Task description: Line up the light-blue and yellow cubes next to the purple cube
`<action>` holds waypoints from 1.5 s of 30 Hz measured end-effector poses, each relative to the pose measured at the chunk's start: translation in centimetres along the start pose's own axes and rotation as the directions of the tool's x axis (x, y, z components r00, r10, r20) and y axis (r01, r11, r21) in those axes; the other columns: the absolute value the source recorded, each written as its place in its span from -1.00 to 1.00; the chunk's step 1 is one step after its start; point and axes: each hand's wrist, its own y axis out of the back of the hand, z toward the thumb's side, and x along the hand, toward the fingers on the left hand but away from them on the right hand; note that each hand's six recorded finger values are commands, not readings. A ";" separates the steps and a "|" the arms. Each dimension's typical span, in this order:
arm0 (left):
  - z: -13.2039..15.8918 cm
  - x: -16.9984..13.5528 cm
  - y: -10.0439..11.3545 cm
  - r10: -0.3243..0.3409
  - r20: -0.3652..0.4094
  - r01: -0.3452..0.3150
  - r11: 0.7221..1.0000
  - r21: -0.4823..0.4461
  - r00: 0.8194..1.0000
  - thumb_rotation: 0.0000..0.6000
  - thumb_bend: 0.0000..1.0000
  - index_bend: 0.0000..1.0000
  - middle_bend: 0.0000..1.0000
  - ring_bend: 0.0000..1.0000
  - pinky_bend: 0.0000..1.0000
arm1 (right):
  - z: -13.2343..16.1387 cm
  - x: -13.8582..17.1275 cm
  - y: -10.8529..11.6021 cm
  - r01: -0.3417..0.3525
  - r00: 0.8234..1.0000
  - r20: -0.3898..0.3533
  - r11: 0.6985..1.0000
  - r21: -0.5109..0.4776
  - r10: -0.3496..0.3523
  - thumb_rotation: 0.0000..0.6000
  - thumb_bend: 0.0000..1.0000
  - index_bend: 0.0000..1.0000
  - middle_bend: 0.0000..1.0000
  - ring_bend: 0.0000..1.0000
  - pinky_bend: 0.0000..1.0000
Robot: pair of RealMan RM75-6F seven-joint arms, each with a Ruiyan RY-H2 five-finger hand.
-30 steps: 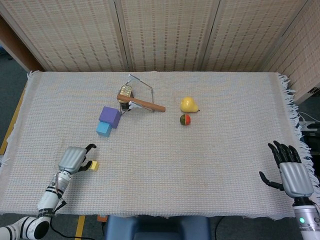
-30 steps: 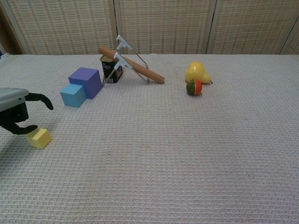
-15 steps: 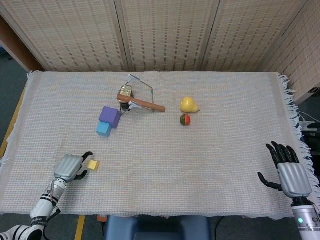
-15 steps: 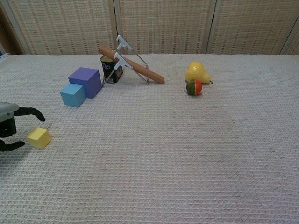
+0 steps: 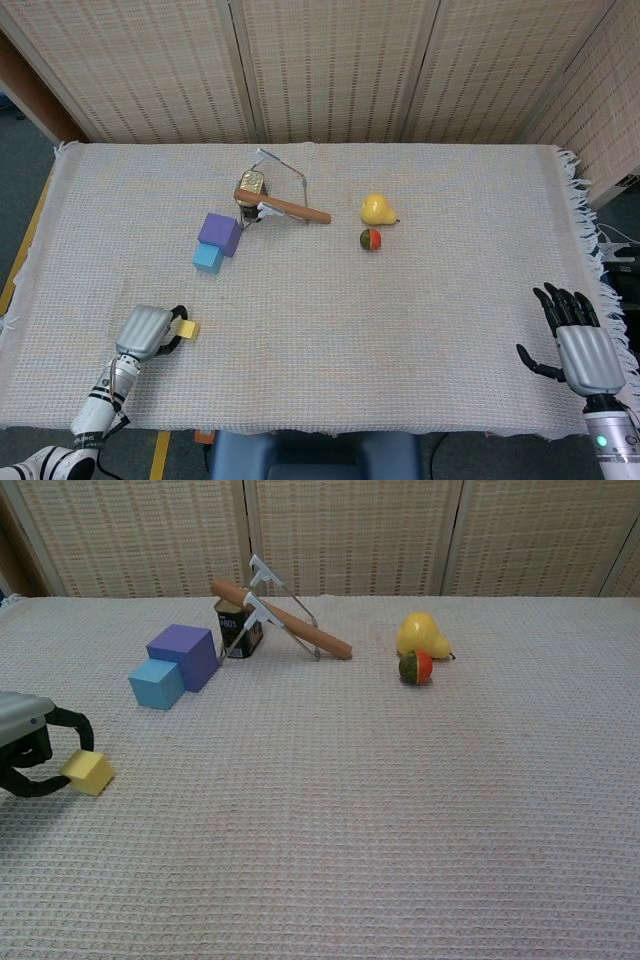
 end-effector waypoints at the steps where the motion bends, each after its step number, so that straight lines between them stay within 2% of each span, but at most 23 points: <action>1: 0.0 0.1 0.2 0.009 0.001 -0.009 1.000 -0.002 1.000 1.00 -0.27 0.03 1.00 1.00 1.00 | 0.0 0.0 0.0 0.000 1.000 0.001 1.000 0.000 0.000 0.14 -0.79 -1.00 -1.00 -1.00 -1.00; 8: -0.2 2.1 2.0 0.054 -0.002 -0.054 0.998 -0.026 0.999 1.00 -0.27 0.05 1.00 1.00 1.00 | -0.1 -0.3 -0.3 -0.009 1.000 0.008 1.000 0.006 0.009 0.14 -0.79 -1.00 -1.00 -1.00 -1.00; 17: -1.2 6.5 2.9 0.024 -0.027 -0.024 1.000 0.002 0.999 1.00 -0.27 0.05 1.00 1.00 1.00 | -0.5 -0.6 -0.4 -0.009 0.999 0.032 1.000 0.011 0.009 0.14 -0.79 -1.00 -1.00 -1.00 -1.00; 25: -1.5 9.1 3.2 0.032 -0.041 -0.032 0.999 -0.006 0.999 1.00 -0.26 0.05 1.00 1.00 1.00 | -0.8 -0.8 -0.5 -0.014 0.999 0.047 1.000 0.015 0.013 0.14 -0.79 -1.00 -1.00 -1.00 -1.00; 34: -1.1 10.0 3.3 0.045 -0.030 -0.045 0.999 0.004 0.999 1.00 -0.26 -0.03 1.00 1.00 1.00 | -0.8 -1.0 -0.6 -0.020 0.999 0.049 1.000 0.016 0.019 0.14 -0.79 -1.00 -1.00 -1.00 -1.00; 45: -1.5 10.3 2.9 0.042 -0.044 -0.041 0.999 0.013 0.998 1.00 -0.26 -0.28 1.00 1.00 1.00 | -0.9 -1.0 -0.5 -0.016 0.999 0.051 1.000 0.015 0.016 0.14 -0.79 -1.00 -1.00 -1.00 -1.00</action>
